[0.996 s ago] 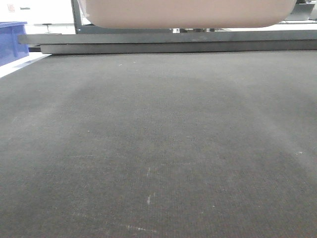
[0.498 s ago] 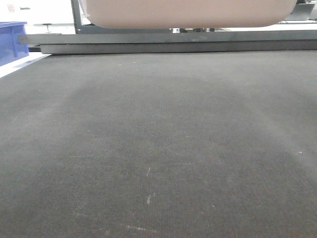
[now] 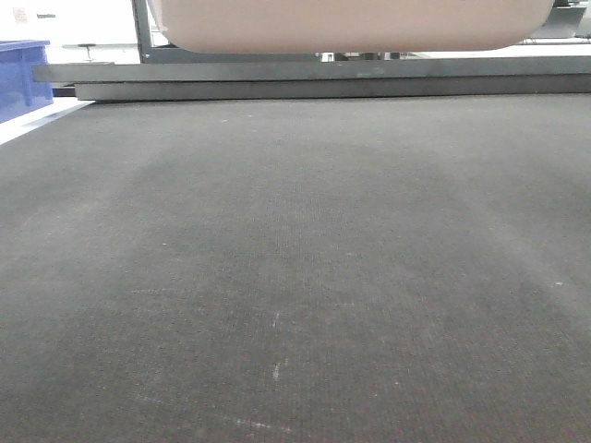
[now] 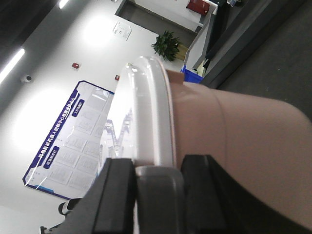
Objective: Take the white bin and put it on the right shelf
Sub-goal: 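Hold the pink bin raised with both grippers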
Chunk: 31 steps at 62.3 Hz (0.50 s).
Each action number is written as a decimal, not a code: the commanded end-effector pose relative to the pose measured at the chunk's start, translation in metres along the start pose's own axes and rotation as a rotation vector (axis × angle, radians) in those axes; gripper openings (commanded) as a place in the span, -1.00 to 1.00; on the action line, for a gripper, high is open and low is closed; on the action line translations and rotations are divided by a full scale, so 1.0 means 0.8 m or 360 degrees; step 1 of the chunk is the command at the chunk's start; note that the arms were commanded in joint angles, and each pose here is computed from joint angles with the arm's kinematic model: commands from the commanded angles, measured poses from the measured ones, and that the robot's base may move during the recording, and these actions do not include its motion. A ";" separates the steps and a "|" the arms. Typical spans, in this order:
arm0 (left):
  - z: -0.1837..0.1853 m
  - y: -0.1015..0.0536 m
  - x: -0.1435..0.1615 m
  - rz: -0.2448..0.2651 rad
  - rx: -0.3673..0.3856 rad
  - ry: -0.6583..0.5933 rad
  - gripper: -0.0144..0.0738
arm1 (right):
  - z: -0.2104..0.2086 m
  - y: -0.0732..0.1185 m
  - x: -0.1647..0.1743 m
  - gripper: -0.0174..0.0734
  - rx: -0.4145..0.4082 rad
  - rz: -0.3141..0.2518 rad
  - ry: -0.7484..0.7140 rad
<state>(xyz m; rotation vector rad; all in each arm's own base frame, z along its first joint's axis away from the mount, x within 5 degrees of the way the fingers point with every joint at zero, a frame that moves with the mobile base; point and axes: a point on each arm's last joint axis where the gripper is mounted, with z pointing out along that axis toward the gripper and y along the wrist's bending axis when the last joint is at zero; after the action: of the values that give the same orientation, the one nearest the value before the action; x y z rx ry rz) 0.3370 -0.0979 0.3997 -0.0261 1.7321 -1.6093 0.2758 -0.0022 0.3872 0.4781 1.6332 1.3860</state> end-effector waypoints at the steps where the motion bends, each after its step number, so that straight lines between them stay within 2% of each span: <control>1: -0.004 -0.082 0.033 0.0017 0.0674 0.0351 -0.94 | -0.002 0.047 0.014 -0.48 -0.0353 0.0033 0.0158; 31: -0.003 -0.082 0.032 0.0015 0.0662 0.0338 -0.94 | -0.001 0.046 0.014 -0.48 -0.0348 0.0033 0.0151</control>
<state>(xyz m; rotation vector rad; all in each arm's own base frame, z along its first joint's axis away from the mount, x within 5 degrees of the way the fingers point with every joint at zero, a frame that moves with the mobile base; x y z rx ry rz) 0.3370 -0.0979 0.3997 -0.0261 1.7321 -1.6093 0.2759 -0.0023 0.3872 0.4796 1.6329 1.3845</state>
